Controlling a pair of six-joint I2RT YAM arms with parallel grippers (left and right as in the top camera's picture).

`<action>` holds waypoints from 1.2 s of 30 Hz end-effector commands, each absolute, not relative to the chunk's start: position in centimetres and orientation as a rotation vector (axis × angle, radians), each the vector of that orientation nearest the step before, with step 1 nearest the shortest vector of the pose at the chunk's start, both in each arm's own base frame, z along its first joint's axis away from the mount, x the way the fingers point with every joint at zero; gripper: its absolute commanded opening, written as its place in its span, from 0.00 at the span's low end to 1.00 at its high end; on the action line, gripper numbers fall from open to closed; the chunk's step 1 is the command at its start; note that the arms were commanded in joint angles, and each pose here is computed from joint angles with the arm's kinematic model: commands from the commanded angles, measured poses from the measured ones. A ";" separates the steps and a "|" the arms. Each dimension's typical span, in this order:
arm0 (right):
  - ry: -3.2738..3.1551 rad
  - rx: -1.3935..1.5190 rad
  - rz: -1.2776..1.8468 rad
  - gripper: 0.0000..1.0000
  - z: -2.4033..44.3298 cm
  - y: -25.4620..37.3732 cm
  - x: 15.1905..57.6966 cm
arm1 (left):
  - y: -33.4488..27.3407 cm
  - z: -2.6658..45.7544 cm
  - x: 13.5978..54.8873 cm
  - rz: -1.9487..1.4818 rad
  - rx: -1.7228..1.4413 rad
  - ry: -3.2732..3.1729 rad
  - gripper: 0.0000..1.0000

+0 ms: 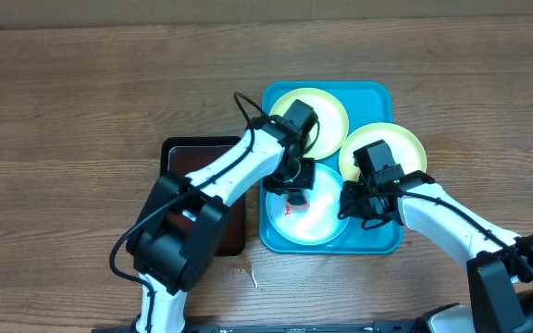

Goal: Clean dirty plates on tray and stack at the side
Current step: 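Scrub the white plate with the sponge in the left gripper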

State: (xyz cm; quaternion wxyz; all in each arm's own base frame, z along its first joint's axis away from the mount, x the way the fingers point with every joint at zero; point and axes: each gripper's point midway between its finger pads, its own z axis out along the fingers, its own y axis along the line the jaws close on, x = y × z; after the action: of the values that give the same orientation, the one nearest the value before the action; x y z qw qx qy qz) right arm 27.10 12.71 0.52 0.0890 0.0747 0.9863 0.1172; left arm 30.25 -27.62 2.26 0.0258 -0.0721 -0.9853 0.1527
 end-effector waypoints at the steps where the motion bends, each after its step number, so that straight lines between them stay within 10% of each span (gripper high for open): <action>1: 2.960 0.260 0.267 0.04 -0.5 11.7 26.5 | -30.4 2.3 28.6 0.612 -0.250 -2.937 0.04; 15: 2.974 0.262 0.259 0.04 -0.5 11.6 26.2 | -23.0 0.6 30.6 0.168 -0.017 -3.016 0.04; 36: 2.980 0.261 0.268 0.04 -0.5 11.7 26.0 | -27.5 0.4 28.1 -0.048 -1.112 -2.960 0.04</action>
State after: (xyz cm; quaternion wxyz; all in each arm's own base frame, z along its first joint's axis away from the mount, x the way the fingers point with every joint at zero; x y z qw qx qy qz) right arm 26.77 12.65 0.44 0.0817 0.0784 0.9868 0.1161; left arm 29.16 -26.44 0.71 -0.0094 -0.2745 -0.9615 -0.0016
